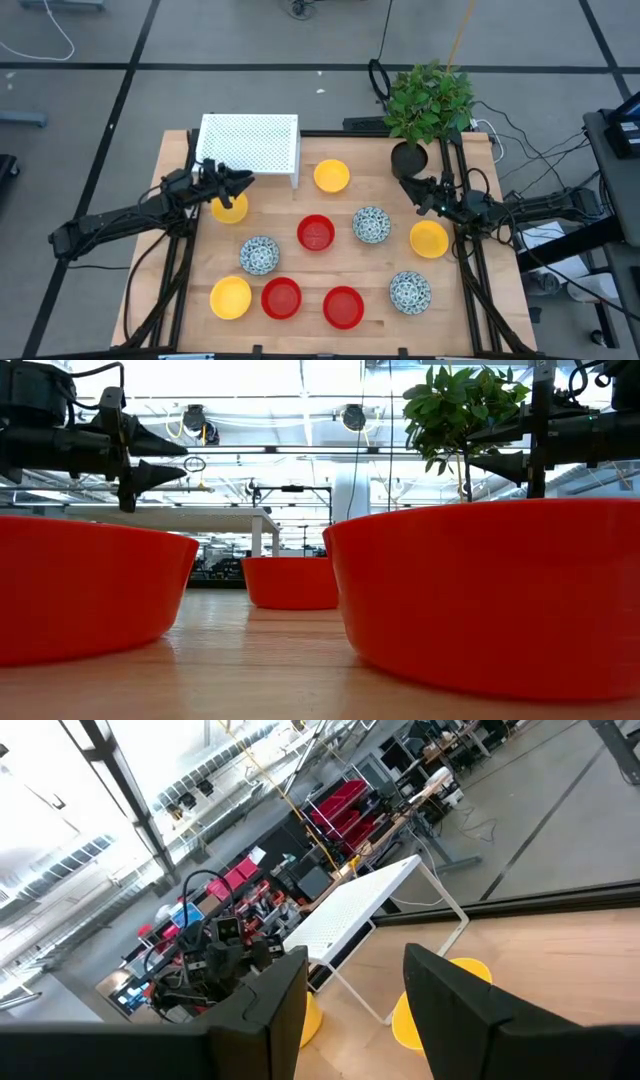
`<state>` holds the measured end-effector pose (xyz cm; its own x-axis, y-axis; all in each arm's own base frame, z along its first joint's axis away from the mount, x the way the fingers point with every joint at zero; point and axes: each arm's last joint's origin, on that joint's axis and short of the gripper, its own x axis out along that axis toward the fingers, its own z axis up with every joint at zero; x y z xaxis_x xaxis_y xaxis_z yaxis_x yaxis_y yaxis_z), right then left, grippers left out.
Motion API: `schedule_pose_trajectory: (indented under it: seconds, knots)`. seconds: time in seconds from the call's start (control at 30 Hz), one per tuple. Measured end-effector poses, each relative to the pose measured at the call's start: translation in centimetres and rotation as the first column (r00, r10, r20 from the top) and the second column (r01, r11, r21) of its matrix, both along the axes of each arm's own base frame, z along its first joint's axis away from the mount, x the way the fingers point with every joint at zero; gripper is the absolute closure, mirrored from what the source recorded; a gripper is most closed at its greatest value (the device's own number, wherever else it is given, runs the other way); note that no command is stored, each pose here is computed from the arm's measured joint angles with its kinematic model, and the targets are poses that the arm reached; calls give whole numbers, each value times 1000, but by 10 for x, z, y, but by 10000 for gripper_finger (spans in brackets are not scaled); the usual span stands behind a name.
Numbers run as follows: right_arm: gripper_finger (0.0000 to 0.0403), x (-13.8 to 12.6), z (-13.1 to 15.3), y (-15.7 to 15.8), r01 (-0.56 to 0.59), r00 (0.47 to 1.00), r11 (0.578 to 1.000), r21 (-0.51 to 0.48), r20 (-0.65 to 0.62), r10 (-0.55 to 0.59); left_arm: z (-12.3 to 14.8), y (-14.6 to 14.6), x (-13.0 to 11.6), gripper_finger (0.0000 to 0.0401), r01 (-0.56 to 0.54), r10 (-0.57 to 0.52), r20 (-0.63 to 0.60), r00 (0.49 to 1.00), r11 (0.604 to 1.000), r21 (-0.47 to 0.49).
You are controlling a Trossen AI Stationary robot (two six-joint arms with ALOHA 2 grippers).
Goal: Pick & Place Mini bowls
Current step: Put the yellow bowl on the shelf
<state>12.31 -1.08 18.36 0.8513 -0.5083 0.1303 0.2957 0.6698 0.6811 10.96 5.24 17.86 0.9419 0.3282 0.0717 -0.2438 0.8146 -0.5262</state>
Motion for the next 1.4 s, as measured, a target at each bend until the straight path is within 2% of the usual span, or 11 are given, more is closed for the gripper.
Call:
schedule_pose_trajectory:
  seconds: [0.1,0.33,0.47,0.63,0.73,0.8,0.9,1.03,1.13,1.23,1.4]
  knots:
    - [248,0,0,0,5,1000,1000,-3,-2,-5,4,0,0,215,-7,10,56,998,999,-46]
    - [248,0,0,0,3,1000,1000,18,11,-3,14,-1,-2,215,9,-16,136,991,999,52]
    - [248,0,0,0,3,1000,1000,20,12,-4,20,-2,-1,215,40,-45,132,990,999,37]
    - [248,0,0,0,5,1000,1000,20,12,-5,43,-5,9,215,143,-142,-46,989,989,34]
    - [248,0,0,0,5,1000,1000,19,11,-5,60,-11,15,215,223,-214,-220,952,975,15]
    - [248,0,0,0,4,1000,1000,20,12,-4,69,-16,17,215,272,-262,-351,899,962,-24]
    - [248,0,0,0,2,1000,1000,20,11,-2,75,-23,20,215,317,-340,-525,780,939,-136]
    - [248,0,0,0,1,1000,1000,20,12,-2,79,-33,27,215,329,-425,-676,601,903,-275]
    - [248,0,0,0,1,1000,1000,20,12,-2,75,-42,37,215,310,-442,-760,477,894,-324]
    - [248,0,0,0,1,1000,1000,19,11,-1,63,-51,46,215,249,-428,-829,359,900,-358]
    - [248,0,0,0,2,1000,1000,14,7,-2,36,-61,59,215,-1,-354,-915,192,933,-361]
